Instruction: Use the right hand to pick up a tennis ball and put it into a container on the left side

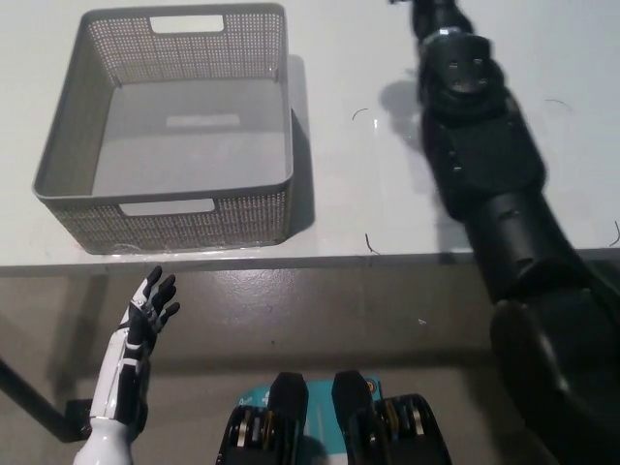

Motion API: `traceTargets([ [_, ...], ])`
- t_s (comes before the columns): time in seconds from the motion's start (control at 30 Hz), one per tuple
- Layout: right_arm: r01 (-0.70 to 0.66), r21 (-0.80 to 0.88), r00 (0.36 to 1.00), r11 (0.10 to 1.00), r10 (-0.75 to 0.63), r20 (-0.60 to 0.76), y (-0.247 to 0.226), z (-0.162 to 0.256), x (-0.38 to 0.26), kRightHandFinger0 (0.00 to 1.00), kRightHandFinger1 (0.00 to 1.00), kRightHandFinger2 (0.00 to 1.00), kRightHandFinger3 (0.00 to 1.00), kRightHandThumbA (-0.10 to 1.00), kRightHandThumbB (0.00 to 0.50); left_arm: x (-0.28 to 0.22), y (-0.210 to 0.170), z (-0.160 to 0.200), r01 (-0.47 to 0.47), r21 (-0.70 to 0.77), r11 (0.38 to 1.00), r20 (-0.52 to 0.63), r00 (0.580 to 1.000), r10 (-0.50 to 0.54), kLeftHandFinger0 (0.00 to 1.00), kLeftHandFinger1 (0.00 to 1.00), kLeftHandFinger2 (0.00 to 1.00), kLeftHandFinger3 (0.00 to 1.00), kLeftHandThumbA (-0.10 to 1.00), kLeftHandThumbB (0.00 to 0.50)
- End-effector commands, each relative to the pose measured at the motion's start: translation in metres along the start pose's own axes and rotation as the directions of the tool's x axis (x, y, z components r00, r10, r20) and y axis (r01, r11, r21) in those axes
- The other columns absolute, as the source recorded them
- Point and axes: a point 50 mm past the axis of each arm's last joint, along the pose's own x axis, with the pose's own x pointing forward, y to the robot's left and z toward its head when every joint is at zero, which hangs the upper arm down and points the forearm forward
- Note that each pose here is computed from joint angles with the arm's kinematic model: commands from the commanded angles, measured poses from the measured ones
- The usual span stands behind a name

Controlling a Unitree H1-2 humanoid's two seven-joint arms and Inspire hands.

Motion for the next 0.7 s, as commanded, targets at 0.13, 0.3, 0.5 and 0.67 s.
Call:
traceTargets([
  [0.13,-0.14,-0.136,0.986,0.981,0.151,0.074,0.086,0.057,0.012,0.0,0.45,0.85,0.83,-0.1,0.192,-0.001,-0.003,0.006,0.011,0.015,1.0,0.034,0.999,-0.011,1.0,1.0,1.0,1.0,1.0,0.0],
  [0.3,-0.198,-0.196,0.977,0.96,0.21,0.038,0.12,0.055,0.006,0.0,0.47,0.85,0.83,-0.1,0.191,-0.001,-0.004,0.008,0.018,0.018,1.0,0.037,0.999,-0.019,1.0,1.0,1.0,1.0,1.0,0.0],
  [0.5,-0.276,-0.27,0.96,0.923,0.28,-0.026,0.153,0.044,-0.007,0.0,0.48,0.84,0.85,-0.1,0.199,0.003,-0.006,0.01,0.037,0.036,0.999,0.049,0.998,-0.039,1.0,1.0,1.0,1.0,1.0,0.0],
  [0.67,-0.335,-0.335,0.941,0.88,0.329,-0.078,0.164,0.019,-0.02,0.01,0.47,0.85,0.87,-0.1,0.217,0.004,-0.006,0.012,0.036,0.037,0.999,0.05,0.998,-0.038,1.0,1.0,1.0,1.0,1.0,0.0],
])
